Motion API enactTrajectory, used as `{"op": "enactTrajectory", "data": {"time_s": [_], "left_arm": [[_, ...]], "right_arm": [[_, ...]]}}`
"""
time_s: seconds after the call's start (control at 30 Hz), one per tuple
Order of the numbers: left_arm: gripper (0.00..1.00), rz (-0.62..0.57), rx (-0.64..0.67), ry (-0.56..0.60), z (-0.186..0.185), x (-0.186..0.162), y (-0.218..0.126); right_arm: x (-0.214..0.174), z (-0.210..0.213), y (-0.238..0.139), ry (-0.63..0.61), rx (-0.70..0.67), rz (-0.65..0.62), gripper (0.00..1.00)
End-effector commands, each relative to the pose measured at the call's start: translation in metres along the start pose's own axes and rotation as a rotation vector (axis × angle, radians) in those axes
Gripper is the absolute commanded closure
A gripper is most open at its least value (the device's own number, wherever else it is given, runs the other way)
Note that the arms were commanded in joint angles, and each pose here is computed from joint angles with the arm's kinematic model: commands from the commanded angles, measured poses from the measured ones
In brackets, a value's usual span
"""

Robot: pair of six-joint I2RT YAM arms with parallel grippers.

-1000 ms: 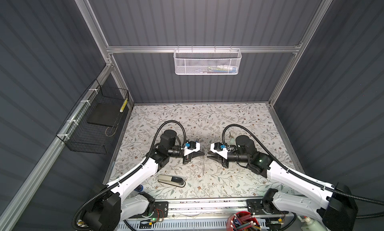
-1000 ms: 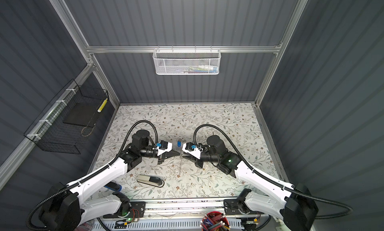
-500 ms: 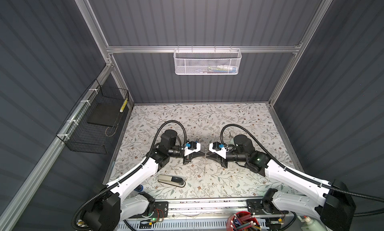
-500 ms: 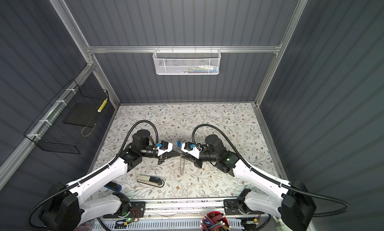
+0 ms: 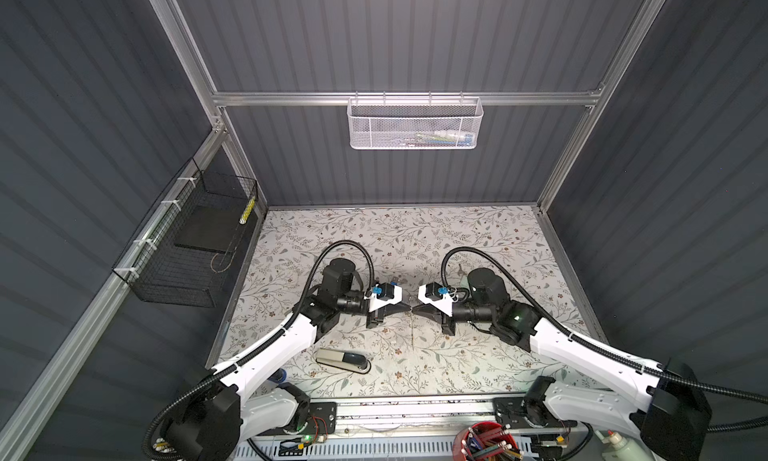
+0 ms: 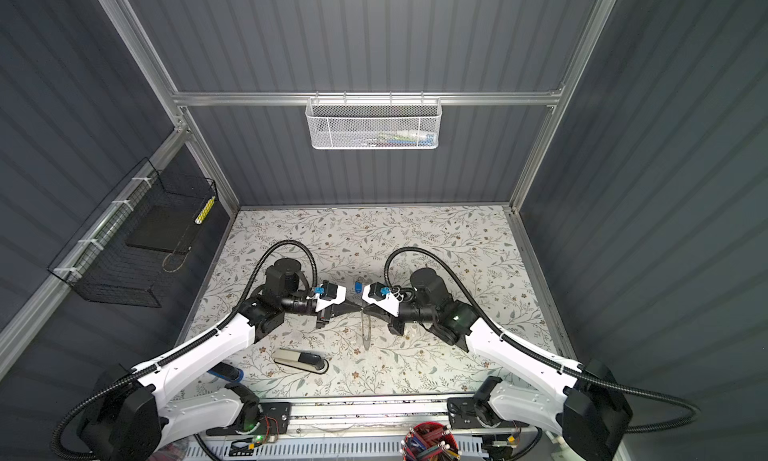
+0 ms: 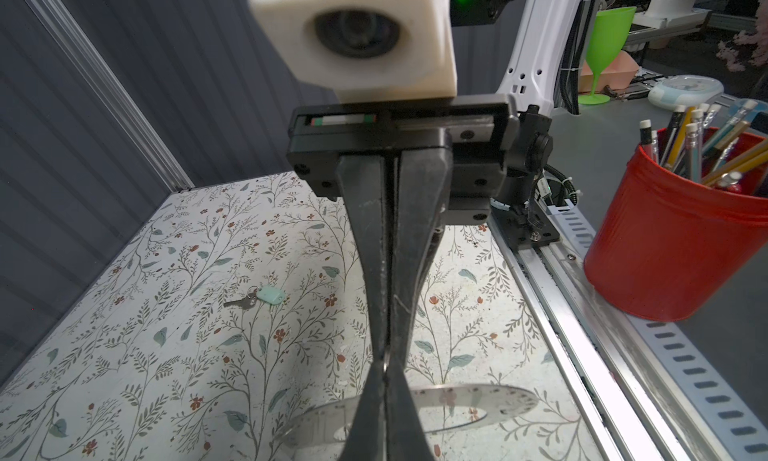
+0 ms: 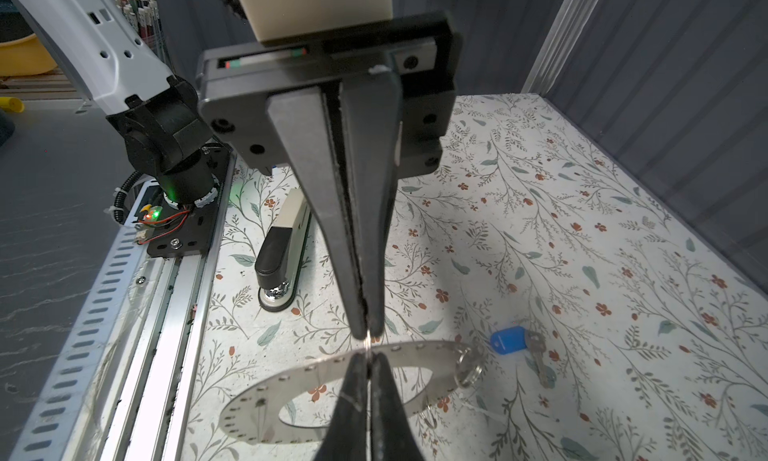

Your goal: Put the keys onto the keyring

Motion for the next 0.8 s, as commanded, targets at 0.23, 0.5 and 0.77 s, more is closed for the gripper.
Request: {"op": "enactTrajectory", "data": {"time_s": [0.23,0.5,0.77], "left_arm": [[0.70,-0.059,0.185,-0.079,0.012,-0.001,-0.021],[0.70,-0.101,0.145,-0.163,-0.005,-0.007,-0.027],[0.71,-0.076,0.110,-0.206,-0.010,-0.015,-0.025]], "right_arm": [[0.003,0.000,-0.001,-0.007,-0.022,-0.094,0.97],[0.004,-0.002,0.000,-0.035,-0.039,-0.180,0.98],[0.008,0.001,0.002,-0.079,0.005,-0.249,0.97]]}}
Point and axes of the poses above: each gripper's point midway between its finger pads, its own y axis out along the fingers, its own z axis along the line the jaws close on, x = y × z, the point moved 9 cm from there along -y, back along the fingers, and after that the axes turned 5 degrees about y, right-handed, at the moved point
